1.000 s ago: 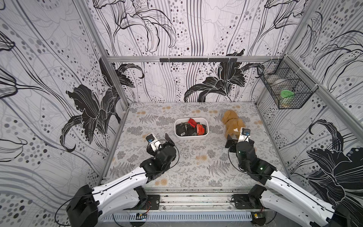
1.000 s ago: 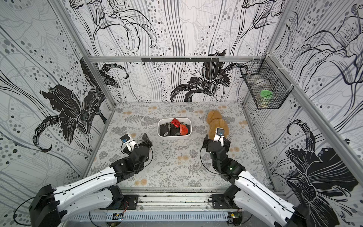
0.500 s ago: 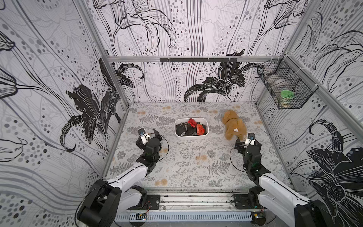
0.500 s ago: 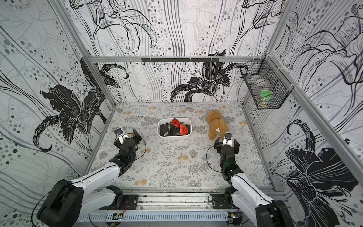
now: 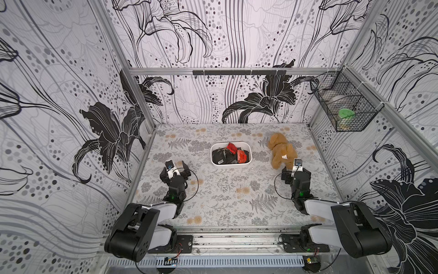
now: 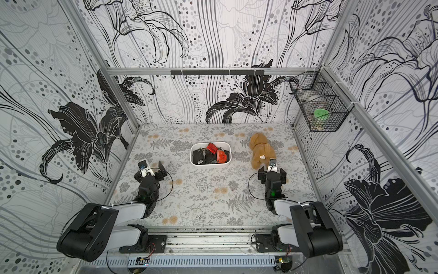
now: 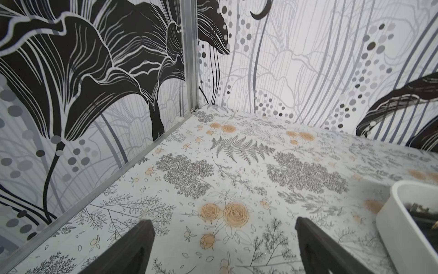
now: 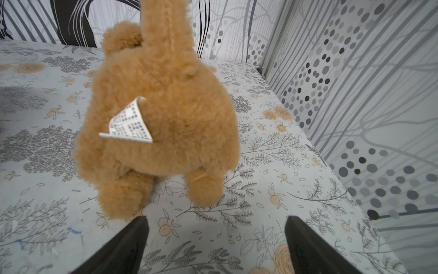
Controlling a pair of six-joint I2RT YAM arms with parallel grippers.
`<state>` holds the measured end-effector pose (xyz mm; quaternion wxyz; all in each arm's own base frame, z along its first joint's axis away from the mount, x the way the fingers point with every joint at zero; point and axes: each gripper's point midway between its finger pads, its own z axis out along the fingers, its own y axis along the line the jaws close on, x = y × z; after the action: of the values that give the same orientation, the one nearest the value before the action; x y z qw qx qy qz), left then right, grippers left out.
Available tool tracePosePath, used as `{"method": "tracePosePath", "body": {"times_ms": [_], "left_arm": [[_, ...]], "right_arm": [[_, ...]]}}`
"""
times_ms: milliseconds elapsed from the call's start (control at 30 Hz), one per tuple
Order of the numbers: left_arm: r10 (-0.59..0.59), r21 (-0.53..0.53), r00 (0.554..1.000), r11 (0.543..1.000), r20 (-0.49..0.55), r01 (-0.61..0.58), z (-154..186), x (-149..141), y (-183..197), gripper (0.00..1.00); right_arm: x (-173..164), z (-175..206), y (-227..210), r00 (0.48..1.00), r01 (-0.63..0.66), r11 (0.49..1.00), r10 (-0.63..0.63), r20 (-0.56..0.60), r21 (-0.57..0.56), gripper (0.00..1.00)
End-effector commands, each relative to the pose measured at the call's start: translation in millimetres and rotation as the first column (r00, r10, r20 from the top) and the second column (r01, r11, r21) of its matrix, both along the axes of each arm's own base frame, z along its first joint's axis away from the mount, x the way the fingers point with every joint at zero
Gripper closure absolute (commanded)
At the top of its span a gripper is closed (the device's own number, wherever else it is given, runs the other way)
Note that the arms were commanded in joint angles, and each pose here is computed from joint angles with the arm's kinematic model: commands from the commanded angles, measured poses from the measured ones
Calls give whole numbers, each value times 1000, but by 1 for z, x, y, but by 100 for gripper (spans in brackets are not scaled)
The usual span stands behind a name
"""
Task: Put the tea bags into the storage box
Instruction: Reset both arms
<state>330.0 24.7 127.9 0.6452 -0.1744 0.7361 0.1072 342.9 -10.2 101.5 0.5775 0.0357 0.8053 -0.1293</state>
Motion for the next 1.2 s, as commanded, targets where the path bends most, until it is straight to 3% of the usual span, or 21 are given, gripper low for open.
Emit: {"method": "tracePosePath", "body": {"times_ms": [0, 100, 233, 367, 433, 1167], "left_arm": [[-61, 17, 982, 998, 180, 59, 39, 12, -8, 3], [-82, -4, 984, 996, 158, 84, 37, 20, -6, 3], [-113, -18, 972, 993, 207, 119, 33, 17, 0, 3], [-169, -25, 977, 985, 128, 174, 23, 34, -7, 3], [-174, -23, 975, 984, 137, 179, 25, 36, -6, 3], [-171, -30, 976, 984, 134, 177, 24, 35, -5, 3]], "right_arm": [[19, 34, 11, 989, -73, 997, 72, 130, 0, 5], [25, 28, 13, 985, -113, 994, 114, 127, -15, 4], [28, 22, 14, 981, -155, 988, 154, 121, 2, 4], [26, 18, 15, 957, -243, 969, 233, 175, 39, 4], [29, 13, 13, 962, -250, 967, 240, 131, 59, 4], [31, 13, 7, 967, -229, 970, 218, 135, 76, 5]]}}
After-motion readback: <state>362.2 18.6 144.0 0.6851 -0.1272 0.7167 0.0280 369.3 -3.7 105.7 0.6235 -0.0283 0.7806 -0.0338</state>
